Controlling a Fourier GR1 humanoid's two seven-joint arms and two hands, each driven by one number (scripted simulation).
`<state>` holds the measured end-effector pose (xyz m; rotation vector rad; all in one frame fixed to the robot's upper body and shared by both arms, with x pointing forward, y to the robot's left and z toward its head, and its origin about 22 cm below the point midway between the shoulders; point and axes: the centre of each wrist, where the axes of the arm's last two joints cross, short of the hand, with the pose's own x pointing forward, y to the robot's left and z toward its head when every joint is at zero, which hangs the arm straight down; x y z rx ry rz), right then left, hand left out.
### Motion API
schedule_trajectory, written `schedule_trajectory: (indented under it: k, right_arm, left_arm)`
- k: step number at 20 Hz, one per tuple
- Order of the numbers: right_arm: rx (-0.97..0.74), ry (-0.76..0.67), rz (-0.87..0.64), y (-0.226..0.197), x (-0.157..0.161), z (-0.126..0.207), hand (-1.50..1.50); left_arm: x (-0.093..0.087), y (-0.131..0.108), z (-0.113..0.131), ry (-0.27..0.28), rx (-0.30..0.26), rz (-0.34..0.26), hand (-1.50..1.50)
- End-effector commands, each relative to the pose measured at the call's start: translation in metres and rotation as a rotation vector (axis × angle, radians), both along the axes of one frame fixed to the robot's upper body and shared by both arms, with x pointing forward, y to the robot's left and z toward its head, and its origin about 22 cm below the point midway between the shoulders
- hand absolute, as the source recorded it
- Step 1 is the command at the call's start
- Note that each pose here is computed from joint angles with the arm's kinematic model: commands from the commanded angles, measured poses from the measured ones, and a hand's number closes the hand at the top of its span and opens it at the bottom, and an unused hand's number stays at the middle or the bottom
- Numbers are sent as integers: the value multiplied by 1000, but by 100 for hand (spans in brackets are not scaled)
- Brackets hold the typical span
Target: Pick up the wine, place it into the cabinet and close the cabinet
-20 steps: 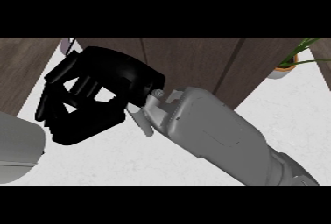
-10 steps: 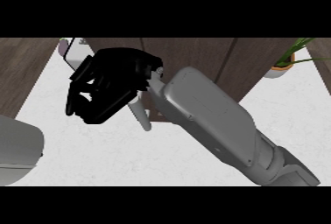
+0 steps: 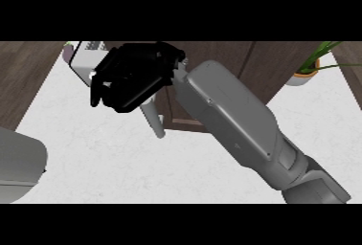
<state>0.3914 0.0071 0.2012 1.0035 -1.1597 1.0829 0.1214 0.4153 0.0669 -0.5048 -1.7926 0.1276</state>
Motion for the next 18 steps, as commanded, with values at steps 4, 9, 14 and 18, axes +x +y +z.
schedule_trajectory:
  k: [4,9,14,18]
  right_arm:
    - [60,42,-147,-44,37,-5,150]
    - [99,-31,-318,-72,48,7,150]
    - [133,-90,-417,-88,51,9,150]
    - [148,-87,-428,-91,51,4,150]
  left_arm:
    - [6,34,9,-80,45,117,-150]
    - [9,24,10,-77,80,112,-150]
    - [12,23,10,-57,86,78,-150]
    - [13,15,9,-67,84,75,-150]
